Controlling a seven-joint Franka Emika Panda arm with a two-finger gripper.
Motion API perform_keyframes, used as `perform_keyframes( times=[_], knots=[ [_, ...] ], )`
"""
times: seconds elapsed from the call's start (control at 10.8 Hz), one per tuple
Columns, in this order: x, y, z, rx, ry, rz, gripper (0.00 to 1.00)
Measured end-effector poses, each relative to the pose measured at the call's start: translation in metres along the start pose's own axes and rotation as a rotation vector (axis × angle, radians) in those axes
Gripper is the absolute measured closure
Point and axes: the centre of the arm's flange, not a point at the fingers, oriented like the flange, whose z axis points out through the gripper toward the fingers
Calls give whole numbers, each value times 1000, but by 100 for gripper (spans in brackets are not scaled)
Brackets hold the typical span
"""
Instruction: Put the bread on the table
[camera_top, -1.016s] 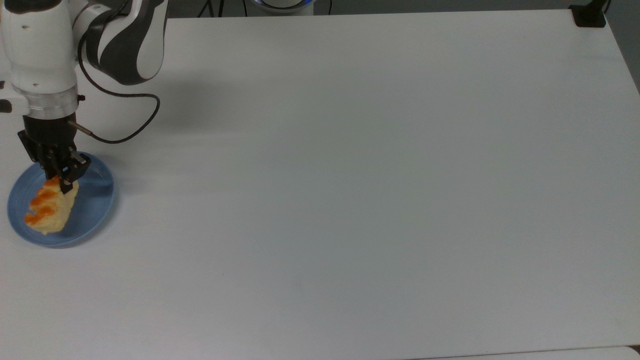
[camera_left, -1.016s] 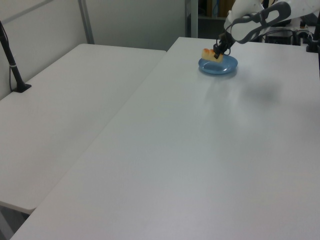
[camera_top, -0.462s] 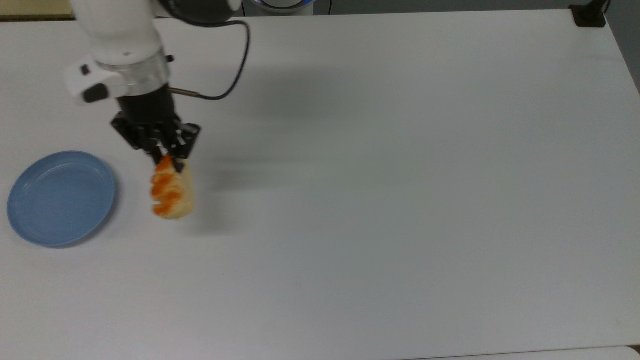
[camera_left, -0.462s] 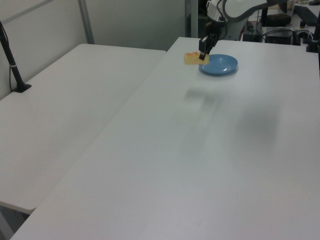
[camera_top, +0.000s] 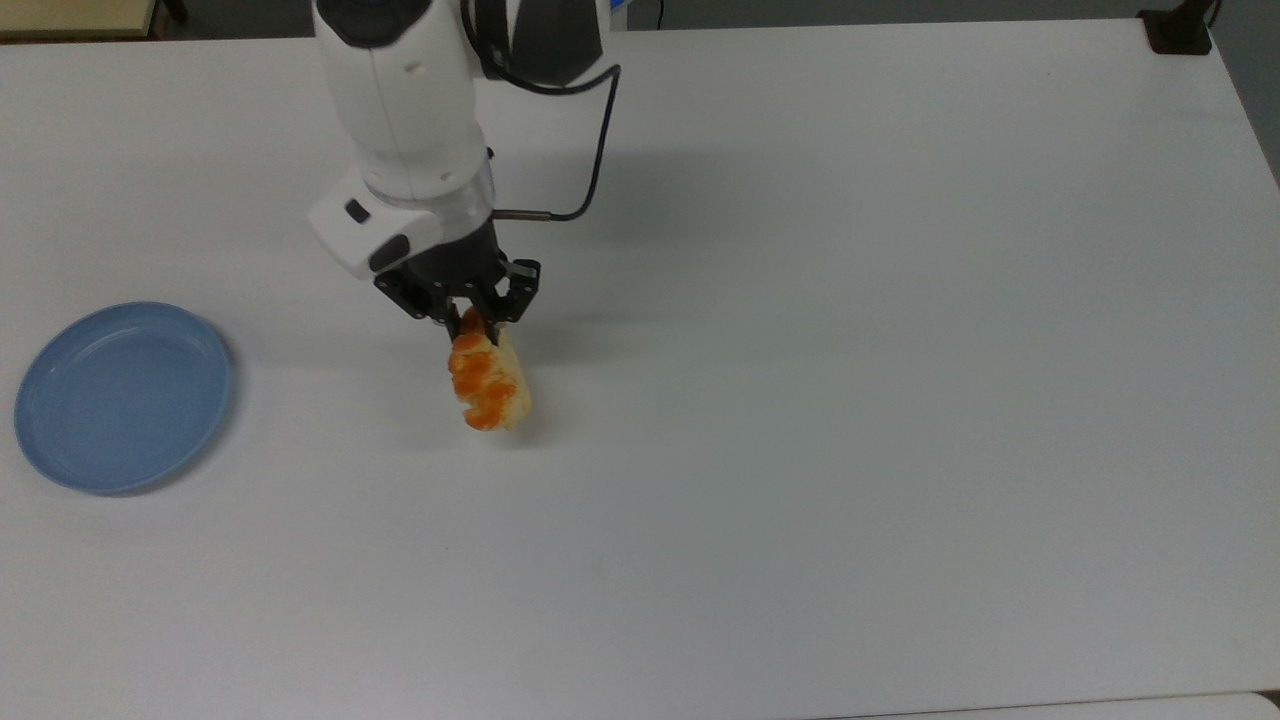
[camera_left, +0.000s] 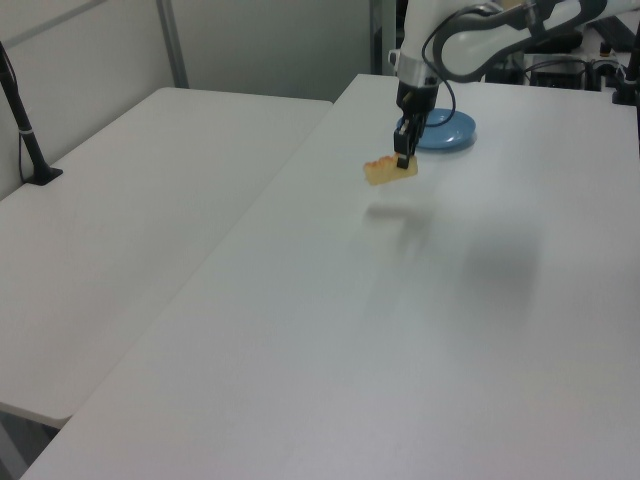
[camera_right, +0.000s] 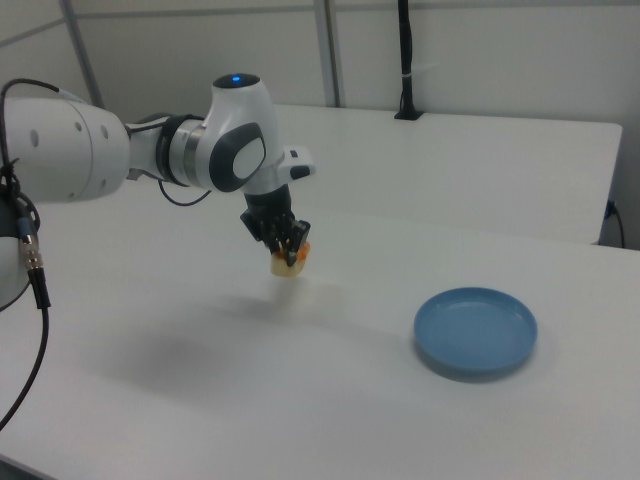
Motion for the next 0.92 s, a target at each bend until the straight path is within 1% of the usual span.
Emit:
perform_keyframes(
  times=[0.09, 0.18, 0.28, 0.46, 0.55, 0.74, 0.83, 0.92],
  knots=[
    [-2, -7, 15, -6, -23, -14, 68],
    [-3, -10, 30, -28, -44, -19, 68],
    [-3, -10, 43, -50, -59, -12, 67],
    [-4, -9, 55, -62, -71, 12, 65],
    [-4, -9, 55, -62, -70, 20, 53],
    [-2, -9, 51, -63, -62, 30, 23],
    [-1, -9, 49, -63, -58, 31, 10],
    [-1, -9, 45, -65, -53, 33, 0]
  ],
)
